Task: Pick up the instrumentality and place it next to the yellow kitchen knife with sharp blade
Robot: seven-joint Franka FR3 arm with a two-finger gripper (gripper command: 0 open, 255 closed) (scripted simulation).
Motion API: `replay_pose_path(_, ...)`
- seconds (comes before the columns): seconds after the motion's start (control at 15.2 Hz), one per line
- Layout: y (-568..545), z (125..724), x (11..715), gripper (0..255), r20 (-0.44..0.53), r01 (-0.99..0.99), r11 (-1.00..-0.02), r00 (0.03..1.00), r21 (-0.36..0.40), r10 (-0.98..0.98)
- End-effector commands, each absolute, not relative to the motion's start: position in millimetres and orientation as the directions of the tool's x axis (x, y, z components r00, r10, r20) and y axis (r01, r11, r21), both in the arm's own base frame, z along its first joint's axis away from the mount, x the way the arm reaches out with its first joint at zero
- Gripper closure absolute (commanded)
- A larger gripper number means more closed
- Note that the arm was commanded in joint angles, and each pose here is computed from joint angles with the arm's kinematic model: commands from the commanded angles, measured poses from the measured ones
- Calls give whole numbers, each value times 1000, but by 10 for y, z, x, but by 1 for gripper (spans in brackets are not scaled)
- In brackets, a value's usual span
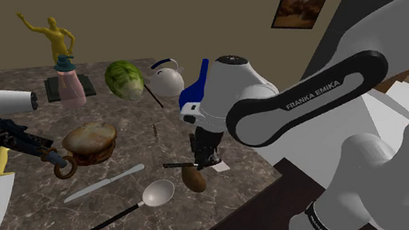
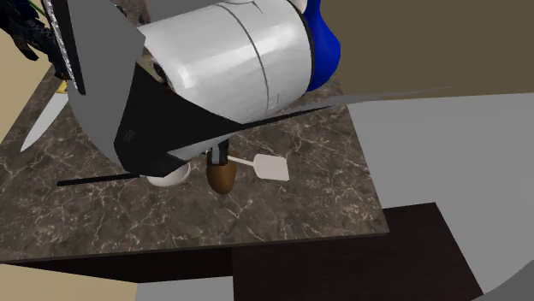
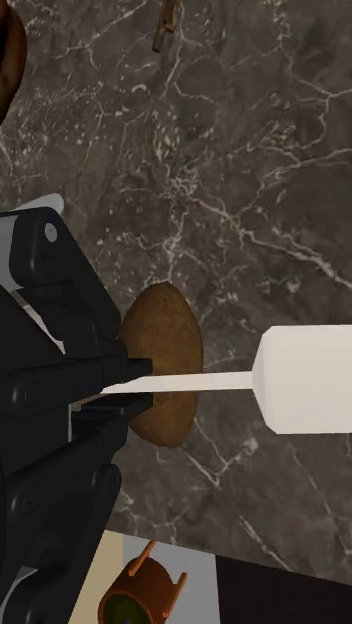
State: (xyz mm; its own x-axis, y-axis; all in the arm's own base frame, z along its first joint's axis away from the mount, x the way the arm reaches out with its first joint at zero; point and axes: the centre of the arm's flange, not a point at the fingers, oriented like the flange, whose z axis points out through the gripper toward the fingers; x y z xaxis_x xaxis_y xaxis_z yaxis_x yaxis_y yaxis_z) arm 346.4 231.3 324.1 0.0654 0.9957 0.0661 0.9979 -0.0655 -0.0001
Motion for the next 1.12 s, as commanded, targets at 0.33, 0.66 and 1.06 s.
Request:
replay_pose_path(0.33, 3242, 3228, 3463, 255, 66, 998, -67, 67, 0, 996)
replay_pose_path(0.66, 3902, 3230, 3465, 255, 66, 998, -67, 67, 0, 996)
replay_pose_path(1.06, 4694, 3233, 3468, 255, 66, 998, -67, 67, 0, 996)
